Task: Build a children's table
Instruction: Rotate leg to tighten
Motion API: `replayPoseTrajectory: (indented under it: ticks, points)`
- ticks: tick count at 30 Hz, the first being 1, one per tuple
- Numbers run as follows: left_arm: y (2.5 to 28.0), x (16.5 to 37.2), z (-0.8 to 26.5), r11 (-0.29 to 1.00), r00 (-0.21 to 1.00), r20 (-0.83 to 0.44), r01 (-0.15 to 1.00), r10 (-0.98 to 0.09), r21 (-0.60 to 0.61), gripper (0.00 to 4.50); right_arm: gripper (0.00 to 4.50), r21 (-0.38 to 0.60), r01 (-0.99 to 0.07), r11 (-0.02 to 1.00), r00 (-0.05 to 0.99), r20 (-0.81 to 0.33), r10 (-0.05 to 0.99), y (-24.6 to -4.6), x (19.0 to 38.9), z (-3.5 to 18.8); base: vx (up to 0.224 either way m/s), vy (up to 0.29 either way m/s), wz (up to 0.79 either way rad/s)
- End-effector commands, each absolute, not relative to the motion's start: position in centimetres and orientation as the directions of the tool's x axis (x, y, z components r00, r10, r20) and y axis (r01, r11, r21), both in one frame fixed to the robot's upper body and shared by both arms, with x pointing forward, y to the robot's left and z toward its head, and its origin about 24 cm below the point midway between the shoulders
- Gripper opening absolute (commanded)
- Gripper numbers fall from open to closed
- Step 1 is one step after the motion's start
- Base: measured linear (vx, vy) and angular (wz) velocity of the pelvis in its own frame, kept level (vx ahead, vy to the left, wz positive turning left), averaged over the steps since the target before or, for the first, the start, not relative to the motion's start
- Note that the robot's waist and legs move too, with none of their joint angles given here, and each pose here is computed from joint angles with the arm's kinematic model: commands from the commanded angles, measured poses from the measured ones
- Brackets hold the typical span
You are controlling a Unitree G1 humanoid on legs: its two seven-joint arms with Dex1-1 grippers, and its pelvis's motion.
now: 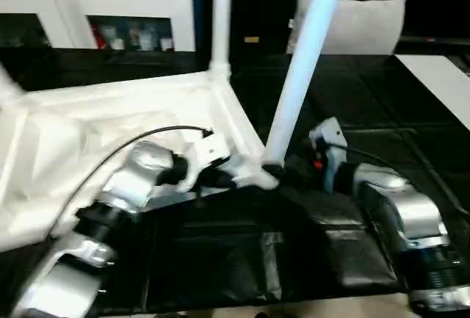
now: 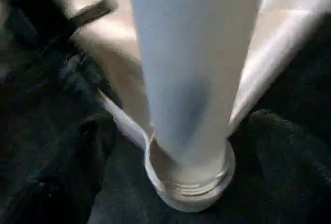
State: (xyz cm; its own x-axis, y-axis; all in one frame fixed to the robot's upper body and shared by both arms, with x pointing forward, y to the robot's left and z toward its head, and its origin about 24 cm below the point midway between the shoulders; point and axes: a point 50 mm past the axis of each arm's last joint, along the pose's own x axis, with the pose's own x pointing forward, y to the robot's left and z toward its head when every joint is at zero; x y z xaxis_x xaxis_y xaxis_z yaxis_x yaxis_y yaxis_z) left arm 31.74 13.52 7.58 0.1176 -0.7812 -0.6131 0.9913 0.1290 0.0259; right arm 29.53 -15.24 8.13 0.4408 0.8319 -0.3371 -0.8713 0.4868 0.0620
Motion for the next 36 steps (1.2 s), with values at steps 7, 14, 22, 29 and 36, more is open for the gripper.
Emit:
replayPoseTrajectory:
  ticks: [7, 14, 22, 29, 36]
  points:
    - [13.1, 30.8, 8.8, -0.099, -0.065, -0.613, 0.995, -0.787, 0.022, 0.0, 4.18, 0.059, -0.951, 0.305, 0.265, -0.36, 0.895, -15.5, 28.9, 8.4, 0.0, 0.0, 0.0]
    - [13.6, 30.0, 8.7, -0.211, -0.171, -0.633, 0.977, -0.755, -0.012, 0.0, 3.57, 0.17, -0.975, 0.145, 0.079, -0.341, 0.937, -15.3, 28.1, 8.6, 0.0, 0.0, 0.0]
    - [13.3, 29.7, 8.9, -0.26, -0.209, -0.629, 0.966, -0.749, -0.012, 0.0, 2.82, 0.187, -0.978, 0.091, 0.026, -0.323, 0.946, -15.2, 28.0, 8.6, 0.0, 0.0, 0.0]
    - [13.1, 29.7, 9.0, -0.268, -0.211, -0.628, 0.964, -0.749, -0.005, 0.0, 2.26, 0.204, -0.977, 0.063, -0.005, -0.319, 0.948, -15.0, 27.6, 8.4, 0.0, 0.0, 0.0]
    - [13.0, 29.7, 8.9, -0.236, -0.188, -0.619, 0.972, -0.763, -0.004, 0.0, 1.99, 0.247, -0.968, 0.053, -0.021, -0.288, 0.958, -14.6, 27.1, 8.3, 0.0, 0.0, 0.0]
